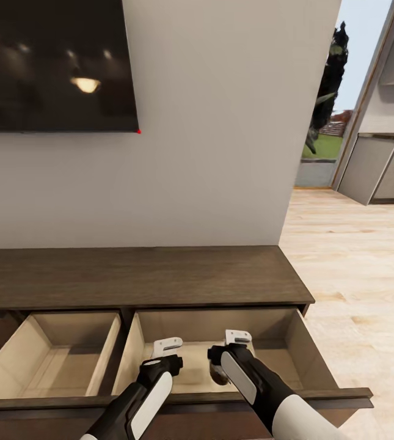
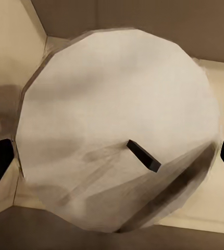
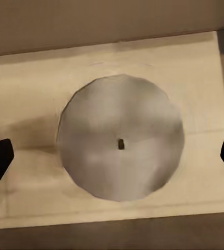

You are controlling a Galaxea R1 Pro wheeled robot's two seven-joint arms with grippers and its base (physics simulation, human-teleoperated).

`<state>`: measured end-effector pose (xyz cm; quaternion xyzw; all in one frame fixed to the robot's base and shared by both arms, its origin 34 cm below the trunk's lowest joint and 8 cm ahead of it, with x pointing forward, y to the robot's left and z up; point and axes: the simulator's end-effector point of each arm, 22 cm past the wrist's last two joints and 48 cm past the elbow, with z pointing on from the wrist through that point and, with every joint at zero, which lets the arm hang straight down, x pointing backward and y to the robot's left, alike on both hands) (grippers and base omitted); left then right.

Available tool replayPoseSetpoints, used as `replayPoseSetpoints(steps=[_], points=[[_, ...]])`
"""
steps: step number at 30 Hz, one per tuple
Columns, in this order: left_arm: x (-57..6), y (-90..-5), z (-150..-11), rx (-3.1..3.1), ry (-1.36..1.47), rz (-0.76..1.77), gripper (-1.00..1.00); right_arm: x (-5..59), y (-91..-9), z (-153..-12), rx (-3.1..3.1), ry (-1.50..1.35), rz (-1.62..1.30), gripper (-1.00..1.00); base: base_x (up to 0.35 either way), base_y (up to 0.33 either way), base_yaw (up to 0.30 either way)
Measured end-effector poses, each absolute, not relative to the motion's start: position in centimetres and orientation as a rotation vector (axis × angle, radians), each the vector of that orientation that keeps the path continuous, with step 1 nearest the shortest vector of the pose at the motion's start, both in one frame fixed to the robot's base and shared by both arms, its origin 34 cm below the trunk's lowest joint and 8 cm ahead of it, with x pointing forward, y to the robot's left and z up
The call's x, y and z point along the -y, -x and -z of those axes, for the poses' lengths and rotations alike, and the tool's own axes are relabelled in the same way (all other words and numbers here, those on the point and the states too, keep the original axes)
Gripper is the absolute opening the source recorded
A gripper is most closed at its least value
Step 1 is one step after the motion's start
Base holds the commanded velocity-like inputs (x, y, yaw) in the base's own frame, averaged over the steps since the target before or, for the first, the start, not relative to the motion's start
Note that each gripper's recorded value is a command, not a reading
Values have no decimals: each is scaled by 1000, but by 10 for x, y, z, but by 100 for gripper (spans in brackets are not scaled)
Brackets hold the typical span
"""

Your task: Place each of the two pumpkins and all three candles from the living room inside a cabinet in the living room (use any cabinet), then make sure every cabinet is closed, and position the cauldron so it is next to a table in the living room.

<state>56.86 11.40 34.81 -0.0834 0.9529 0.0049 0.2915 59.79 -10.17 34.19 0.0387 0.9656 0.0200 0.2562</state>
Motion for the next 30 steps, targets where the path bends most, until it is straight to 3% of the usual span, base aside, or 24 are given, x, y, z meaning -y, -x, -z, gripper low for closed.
replayPoseSetpoints(steps=[30], points=[[-114,-588,-396,-2518,226,19,100,95,-616,-389,-2606,-102,-80,100,0,-1,0]])
